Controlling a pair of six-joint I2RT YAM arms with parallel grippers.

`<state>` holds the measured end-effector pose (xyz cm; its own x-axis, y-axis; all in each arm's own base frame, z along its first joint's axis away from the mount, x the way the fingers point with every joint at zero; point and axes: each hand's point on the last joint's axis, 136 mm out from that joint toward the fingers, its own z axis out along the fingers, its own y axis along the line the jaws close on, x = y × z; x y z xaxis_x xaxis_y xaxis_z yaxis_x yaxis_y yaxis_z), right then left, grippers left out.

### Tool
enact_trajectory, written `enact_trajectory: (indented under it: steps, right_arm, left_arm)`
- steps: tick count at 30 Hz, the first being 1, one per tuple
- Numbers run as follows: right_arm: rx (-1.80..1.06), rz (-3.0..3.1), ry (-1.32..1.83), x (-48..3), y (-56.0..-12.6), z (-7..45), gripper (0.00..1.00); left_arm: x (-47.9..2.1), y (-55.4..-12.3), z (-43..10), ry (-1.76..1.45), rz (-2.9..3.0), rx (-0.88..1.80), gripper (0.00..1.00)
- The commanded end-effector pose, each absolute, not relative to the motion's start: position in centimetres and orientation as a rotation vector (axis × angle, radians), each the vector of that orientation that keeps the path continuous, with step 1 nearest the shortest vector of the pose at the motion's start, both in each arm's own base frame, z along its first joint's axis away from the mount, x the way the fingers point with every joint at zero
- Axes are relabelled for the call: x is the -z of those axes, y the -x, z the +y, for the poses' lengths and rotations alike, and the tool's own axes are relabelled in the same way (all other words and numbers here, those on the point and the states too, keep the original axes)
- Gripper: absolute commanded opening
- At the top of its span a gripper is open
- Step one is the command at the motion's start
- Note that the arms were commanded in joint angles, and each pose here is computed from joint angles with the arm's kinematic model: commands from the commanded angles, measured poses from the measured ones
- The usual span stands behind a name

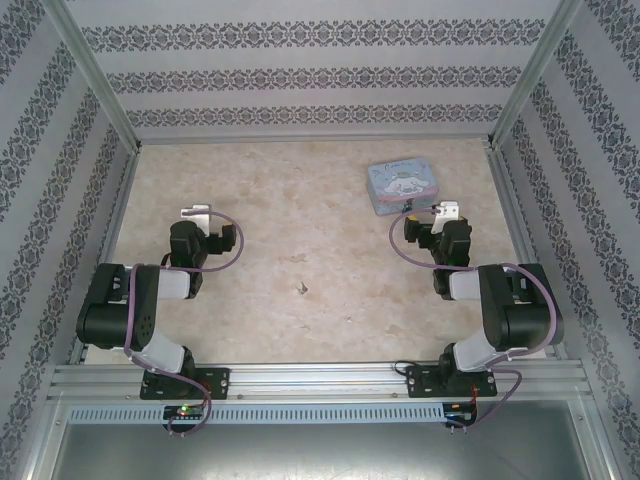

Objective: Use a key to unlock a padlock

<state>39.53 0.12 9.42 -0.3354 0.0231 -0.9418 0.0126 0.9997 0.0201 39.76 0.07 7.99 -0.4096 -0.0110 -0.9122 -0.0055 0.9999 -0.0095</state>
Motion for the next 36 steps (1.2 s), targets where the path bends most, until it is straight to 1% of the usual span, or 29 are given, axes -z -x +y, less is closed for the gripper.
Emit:
enact_trajectory:
  steps: [1, 16, 24, 27, 32, 36]
  right_arm:
    - [-0.005, 1.87, -0.033, -10.7, -39.8, 0.1, 0.98]
    - [-0.007, 1.866, -0.041, -10.8, -39.8, 0.0, 0.98]
    - [0.009, 1.871, -0.081, -14.4, -39.0, -0.6, 0.98]
    - [-0.021, 1.899, -0.215, -16.0, -39.1, -1.7, 0.98]
    - [-0.218, 1.944, -0.391, -18.4, -41.6, -2.8, 0.98]
    - [-0.426, 1.975, -0.495, -19.2, -45.5, -3.1, 0.98]
  left_arm:
    - [-8.2, -40.0, 0.7, 0.021, 1.979, -0.014, 1.0]
    - [-8.3, -40.0, 0.6, 0.016, 1.985, -0.011, 1.0]
    - [-10.5, -40.2, 1.1, 0.052, 2.047, -0.028, 1.0]
    - [-11.1, -40.3, 0.8, 0.062, 2.098, -0.001, 1.0]
    - [-12.7, -41.4, -0.4, 0.167, 2.171, 0.118, 1.0]
    - [-14.5, -42.9, -1.5, 0.286, 2.207, 0.217, 1.0]
